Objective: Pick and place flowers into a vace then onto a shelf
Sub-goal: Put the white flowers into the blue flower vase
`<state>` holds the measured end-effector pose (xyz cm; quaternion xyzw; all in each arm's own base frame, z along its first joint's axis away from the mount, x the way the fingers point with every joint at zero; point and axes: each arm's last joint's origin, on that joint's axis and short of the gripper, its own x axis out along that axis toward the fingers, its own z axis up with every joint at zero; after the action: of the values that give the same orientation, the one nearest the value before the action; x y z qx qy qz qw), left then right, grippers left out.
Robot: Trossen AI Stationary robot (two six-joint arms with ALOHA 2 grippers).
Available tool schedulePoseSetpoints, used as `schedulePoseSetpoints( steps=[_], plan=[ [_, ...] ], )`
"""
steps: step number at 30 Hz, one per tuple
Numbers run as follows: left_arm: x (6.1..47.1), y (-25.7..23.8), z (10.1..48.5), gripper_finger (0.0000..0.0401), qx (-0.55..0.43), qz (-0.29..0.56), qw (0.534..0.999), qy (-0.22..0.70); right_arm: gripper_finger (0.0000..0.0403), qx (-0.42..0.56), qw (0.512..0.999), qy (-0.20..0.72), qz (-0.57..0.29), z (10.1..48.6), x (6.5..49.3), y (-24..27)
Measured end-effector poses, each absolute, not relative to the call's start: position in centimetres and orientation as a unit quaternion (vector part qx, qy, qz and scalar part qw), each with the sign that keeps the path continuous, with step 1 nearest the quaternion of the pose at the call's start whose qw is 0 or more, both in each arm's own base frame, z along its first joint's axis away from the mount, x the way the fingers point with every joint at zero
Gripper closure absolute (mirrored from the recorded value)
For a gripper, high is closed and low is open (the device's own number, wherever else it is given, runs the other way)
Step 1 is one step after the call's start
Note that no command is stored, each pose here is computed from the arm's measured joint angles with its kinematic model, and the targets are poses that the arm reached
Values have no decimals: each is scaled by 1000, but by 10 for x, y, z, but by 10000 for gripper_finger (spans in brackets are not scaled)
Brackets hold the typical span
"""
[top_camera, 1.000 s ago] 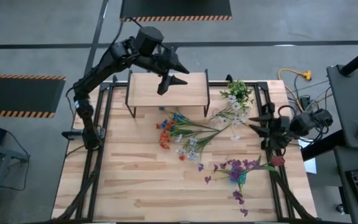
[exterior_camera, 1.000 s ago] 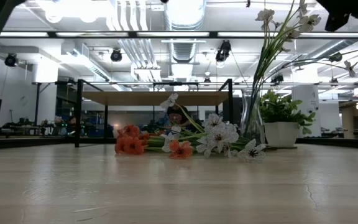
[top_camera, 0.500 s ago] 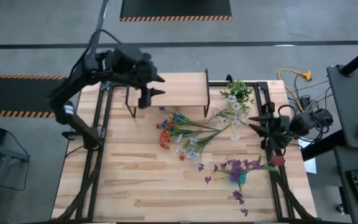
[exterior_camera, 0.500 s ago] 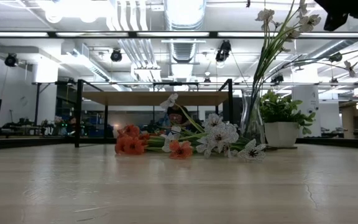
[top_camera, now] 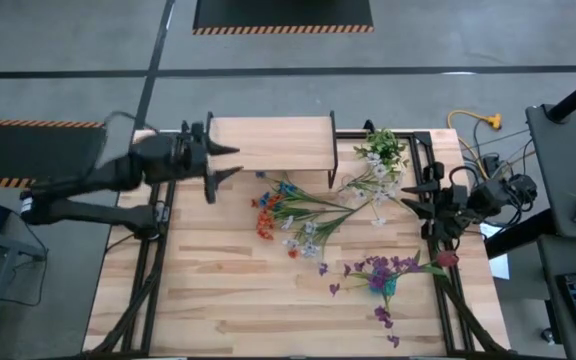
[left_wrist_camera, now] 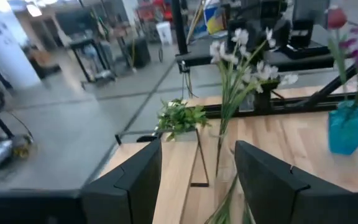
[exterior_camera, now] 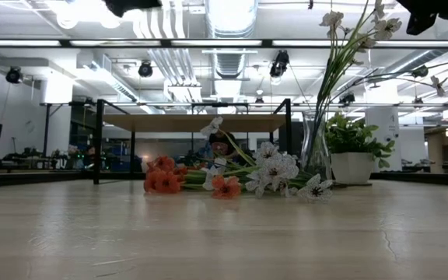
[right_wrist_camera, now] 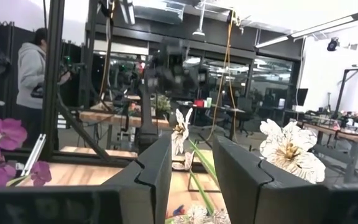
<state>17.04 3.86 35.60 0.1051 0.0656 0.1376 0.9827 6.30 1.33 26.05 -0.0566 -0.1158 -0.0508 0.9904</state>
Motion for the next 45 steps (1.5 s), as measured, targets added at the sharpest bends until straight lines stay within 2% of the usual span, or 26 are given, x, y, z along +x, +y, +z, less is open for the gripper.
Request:
schedulePoseSetpoints(
  steps=[4, 10, 16, 25, 32, 35, 39, 42, 45],
  plan=[
    [164, 37, 305, 214, 137, 147, 980, -3, 294, -56, 990, -116, -51, 261, 63, 13],
    [143, 33, 275, 214, 162, 165, 966, -118, 293, -56, 990, -116, -51, 261, 63, 13],
    [133, 33, 257, 214, 157, 175, 965, -117, 294, -57, 990, -115, -51, 261, 63, 13],
    [131, 33, 255, 214, 180, 189, 959, -106, 294, -57, 990, -114, -51, 261, 63, 13],
    [143, 36, 258, 214, 177, 177, 968, -34, 294, -62, 991, -105, -49, 259, 63, 14],
    [149, 38, 260, 214, 168, 168, 971, 24, 294, -62, 991, -105, -50, 259, 63, 13],
    [150, 43, 258, 214, 133, 198, 967, 94, 294, -63, 991, -106, -50, 259, 63, 13],
    [147, 44, 247, 214, 122, 201, 967, 94, 294, -63, 991, -106, -50, 259, 63, 13],
    [142, 44, 232, 214, 119, 212, 968, 58, 294, -65, 991, -106, -50, 259, 63, 13]
  ],
)
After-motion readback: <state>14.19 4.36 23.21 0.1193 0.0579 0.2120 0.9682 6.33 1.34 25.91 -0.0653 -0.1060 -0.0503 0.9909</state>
